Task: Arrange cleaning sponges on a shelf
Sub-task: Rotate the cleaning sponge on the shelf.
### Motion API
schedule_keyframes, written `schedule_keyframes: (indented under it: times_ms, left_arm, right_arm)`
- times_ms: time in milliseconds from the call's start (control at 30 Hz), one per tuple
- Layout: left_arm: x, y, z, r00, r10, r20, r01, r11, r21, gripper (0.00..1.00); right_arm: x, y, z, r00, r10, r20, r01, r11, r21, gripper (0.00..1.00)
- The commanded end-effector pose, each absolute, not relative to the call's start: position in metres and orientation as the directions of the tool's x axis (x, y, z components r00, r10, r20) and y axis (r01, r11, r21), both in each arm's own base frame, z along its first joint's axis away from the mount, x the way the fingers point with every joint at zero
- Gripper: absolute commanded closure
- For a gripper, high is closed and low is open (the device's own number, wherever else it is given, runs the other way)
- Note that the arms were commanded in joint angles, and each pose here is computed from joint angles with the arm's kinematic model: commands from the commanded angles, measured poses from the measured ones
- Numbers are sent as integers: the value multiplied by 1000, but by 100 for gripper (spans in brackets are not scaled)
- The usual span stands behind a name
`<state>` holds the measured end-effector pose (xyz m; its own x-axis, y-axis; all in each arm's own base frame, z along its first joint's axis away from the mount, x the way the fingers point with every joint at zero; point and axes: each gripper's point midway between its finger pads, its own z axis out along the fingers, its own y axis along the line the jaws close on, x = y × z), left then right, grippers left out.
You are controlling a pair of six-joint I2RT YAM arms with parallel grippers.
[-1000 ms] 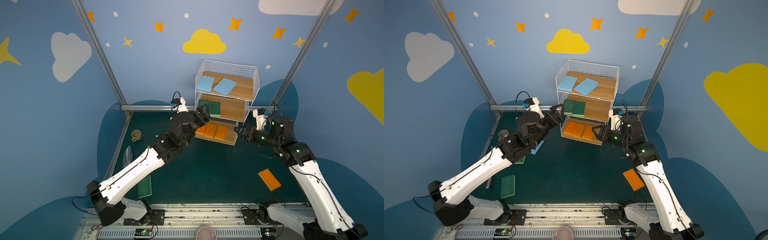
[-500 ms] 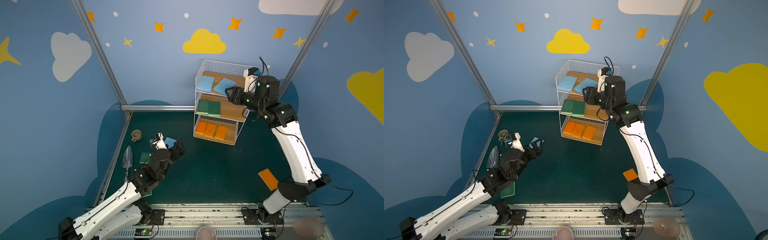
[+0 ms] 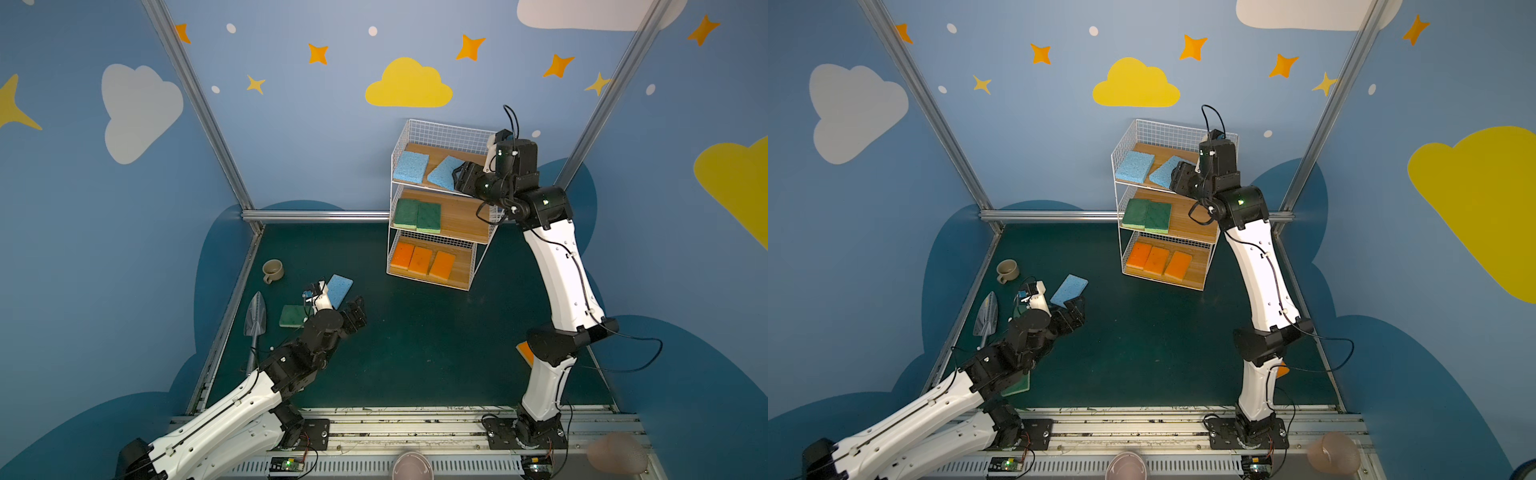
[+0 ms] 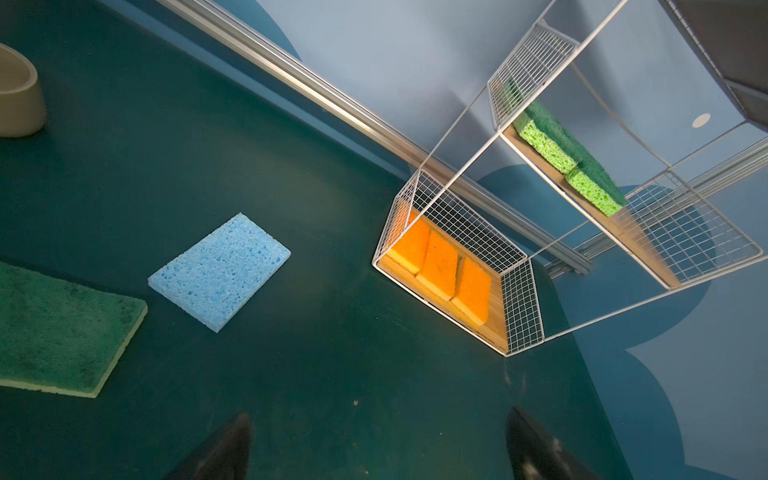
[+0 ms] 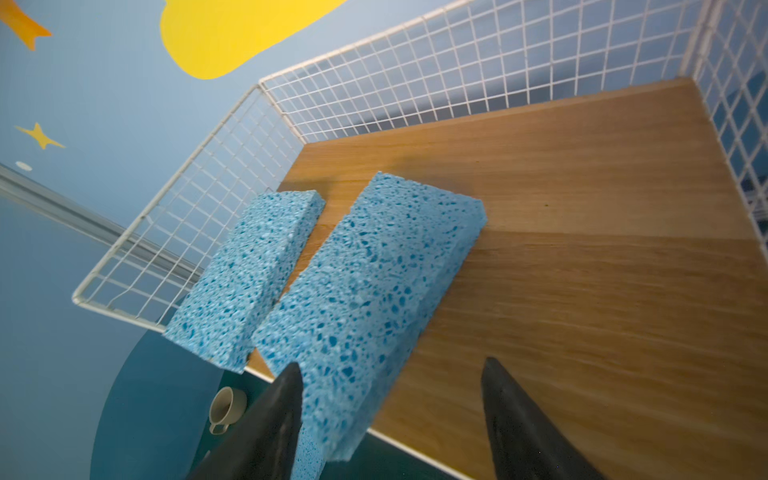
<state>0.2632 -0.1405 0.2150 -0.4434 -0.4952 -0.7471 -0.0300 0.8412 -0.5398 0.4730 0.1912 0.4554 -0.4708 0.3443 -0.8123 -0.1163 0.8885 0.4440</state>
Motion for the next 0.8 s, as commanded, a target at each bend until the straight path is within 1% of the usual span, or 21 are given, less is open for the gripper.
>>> schedule_keyframes:
  times_ms: [0, 267, 500, 767]
  left_arm:
    - [257, -137, 212, -452, -492, -744, -31, 842, -539, 6]
    - [253, -131, 205, -455, -484, -748, -44, 851, -524, 5]
    - [250, -127, 200, -455, -480, -750, -50, 855, -517, 5]
    - [246, -120, 199, -450, -475, -756, -59, 861, -506, 5]
  right_arm:
    - [474, 186, 462, -476, 394, -786, -104, 862, 496, 33]
    - [491, 196, 451, -511, 402, -760, -138, 834, 534, 34]
    - [502, 215, 438, -547, 377, -747, -181, 818, 546, 38]
    - [514, 225, 442, -529, 392, -752, -223, 791, 570, 39]
